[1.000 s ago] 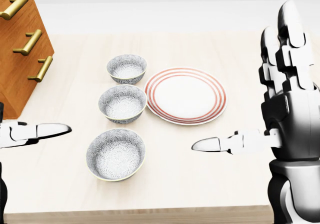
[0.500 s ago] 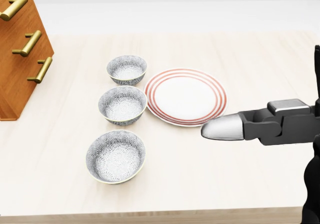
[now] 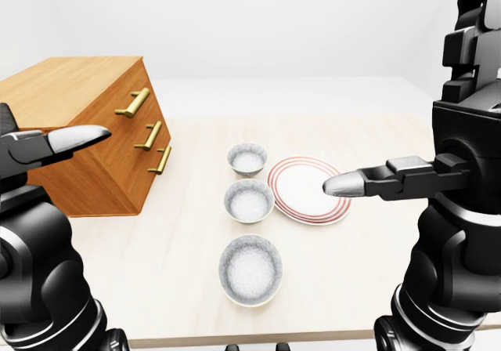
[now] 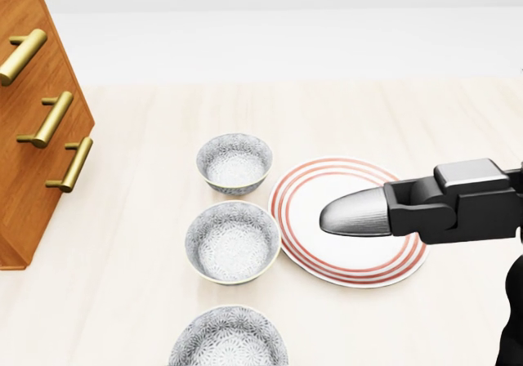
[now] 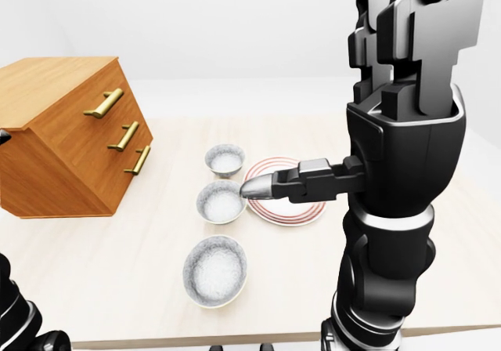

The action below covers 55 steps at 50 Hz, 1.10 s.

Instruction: Put the bowl in the middle on the plate.

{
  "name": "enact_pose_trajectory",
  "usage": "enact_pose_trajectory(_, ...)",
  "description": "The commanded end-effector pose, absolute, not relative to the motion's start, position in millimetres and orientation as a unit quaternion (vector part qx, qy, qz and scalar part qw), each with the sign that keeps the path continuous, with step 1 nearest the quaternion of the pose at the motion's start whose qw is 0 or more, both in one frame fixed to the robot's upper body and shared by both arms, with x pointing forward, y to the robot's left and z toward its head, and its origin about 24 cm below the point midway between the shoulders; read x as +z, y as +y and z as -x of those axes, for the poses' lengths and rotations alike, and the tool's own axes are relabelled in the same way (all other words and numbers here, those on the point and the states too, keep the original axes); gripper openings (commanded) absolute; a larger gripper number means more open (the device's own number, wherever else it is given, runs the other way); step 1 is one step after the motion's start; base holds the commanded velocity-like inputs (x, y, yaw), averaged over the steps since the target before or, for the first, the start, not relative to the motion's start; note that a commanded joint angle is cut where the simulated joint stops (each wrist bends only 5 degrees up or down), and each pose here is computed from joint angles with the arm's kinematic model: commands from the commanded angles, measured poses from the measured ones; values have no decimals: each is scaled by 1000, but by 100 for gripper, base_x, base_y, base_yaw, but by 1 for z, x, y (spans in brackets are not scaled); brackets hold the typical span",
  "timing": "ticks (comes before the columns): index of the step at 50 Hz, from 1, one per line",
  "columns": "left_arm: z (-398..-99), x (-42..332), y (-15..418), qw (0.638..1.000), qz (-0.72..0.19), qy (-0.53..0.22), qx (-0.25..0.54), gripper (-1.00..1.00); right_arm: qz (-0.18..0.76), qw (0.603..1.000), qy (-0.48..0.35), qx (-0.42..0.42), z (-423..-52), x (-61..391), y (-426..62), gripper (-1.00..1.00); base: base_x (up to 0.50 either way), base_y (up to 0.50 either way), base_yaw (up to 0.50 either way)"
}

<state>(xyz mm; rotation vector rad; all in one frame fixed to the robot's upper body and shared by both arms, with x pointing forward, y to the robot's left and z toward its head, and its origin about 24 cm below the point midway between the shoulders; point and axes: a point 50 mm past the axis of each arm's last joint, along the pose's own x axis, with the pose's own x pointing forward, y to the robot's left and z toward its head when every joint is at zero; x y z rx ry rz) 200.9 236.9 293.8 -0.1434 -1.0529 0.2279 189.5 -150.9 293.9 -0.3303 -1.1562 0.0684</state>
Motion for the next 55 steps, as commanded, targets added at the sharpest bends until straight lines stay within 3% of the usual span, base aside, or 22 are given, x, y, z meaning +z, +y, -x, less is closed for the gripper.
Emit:
enact_pose_trajectory(1,-197,298,237,851,73,-509,108,100,167,819,-549,30,-187,296,-150,100,32,50,0)
enact_pose_trajectory(16,-198,297,238,853,71,-506,108,100,156,813,-561,20,-184,300,-153,100,11,49,0)
enact_pose_trajectory(24,-199,296,238,853,69,-505,108,100,164,813,-559,17,-184,300,-155,100,0,4,0)
enact_pose_trajectory(25,-198,296,237,853,67,-506,106,100,310,816,-489,11,-201,281,-150,100,0,0,0)
enact_pose_trajectory(26,-197,296,237,853,67,-507,106,100,327,815,-478,6,-203,279,-151,100,0,0,0)
enact_pose_trajectory(55,-197,297,237,852,68,-508,106,100,471,808,-353,-19,-230,258,-147,100,0,0,0)
